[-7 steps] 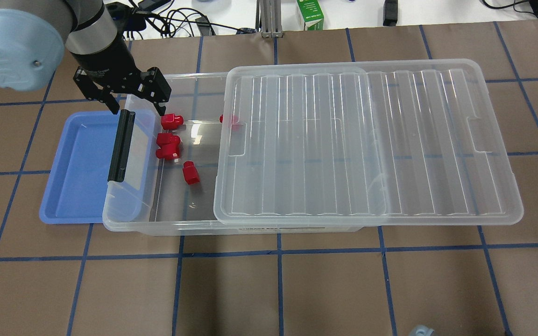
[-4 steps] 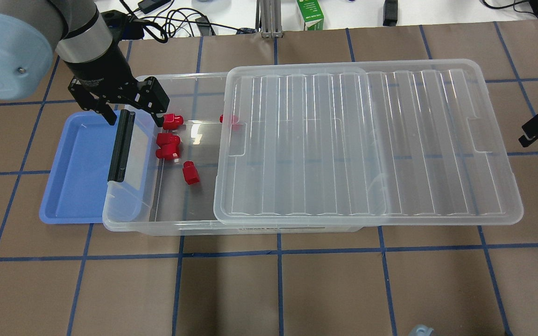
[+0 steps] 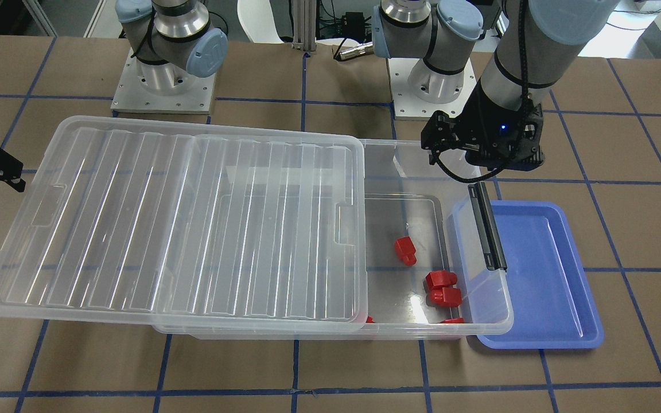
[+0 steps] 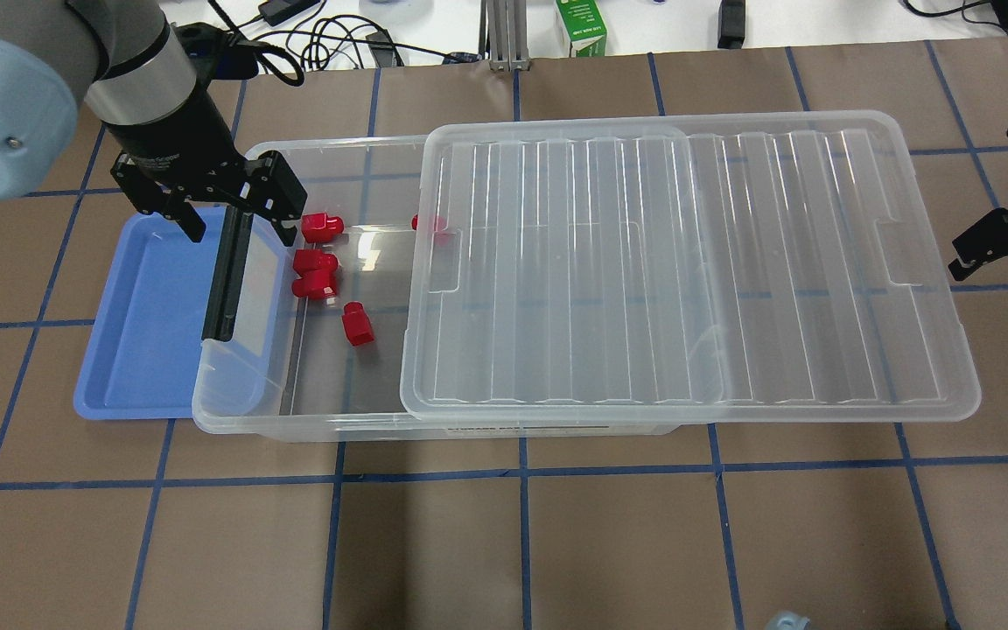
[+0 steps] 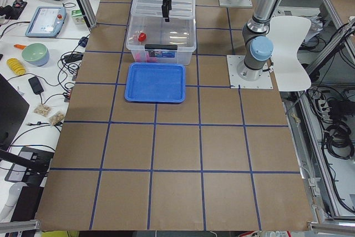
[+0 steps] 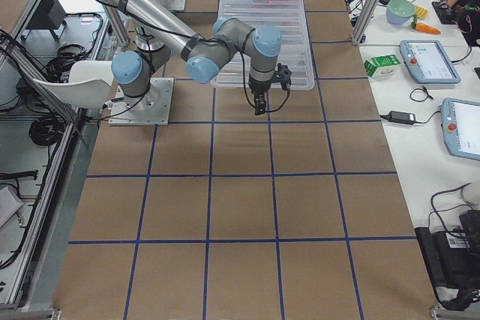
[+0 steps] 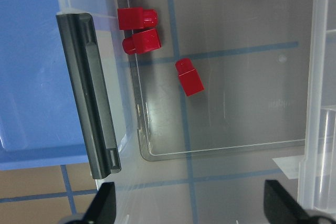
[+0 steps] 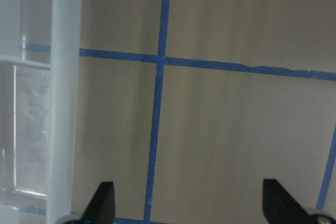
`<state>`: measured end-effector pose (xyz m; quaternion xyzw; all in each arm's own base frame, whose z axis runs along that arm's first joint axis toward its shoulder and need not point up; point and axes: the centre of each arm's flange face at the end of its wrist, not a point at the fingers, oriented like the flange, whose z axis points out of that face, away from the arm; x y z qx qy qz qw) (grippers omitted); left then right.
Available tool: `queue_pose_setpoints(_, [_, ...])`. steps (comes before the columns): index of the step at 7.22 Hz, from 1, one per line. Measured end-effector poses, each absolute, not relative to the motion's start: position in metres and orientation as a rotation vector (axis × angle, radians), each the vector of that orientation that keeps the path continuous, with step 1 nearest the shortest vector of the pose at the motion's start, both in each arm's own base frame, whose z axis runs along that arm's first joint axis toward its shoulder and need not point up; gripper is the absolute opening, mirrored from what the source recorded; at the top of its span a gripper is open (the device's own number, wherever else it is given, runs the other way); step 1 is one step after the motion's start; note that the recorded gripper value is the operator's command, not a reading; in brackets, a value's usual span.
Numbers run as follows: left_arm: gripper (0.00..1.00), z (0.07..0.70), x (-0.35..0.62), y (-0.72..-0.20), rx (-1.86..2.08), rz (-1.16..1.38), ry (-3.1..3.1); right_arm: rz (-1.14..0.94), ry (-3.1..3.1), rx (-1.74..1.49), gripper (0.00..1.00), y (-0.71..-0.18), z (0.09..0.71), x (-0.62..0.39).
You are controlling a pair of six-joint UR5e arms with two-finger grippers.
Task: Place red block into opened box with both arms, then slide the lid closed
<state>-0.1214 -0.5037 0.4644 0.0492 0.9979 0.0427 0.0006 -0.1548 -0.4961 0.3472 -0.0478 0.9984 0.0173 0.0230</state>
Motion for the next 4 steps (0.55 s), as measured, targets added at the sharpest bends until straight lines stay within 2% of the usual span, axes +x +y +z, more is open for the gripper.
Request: queue_pose_setpoints(4, [1.0, 0.47, -0.12, -0.489, 0.151, 0.148, 3.134, 0.036, 3.108, -0.111, 1.0, -0.514, 0.347, -0.094])
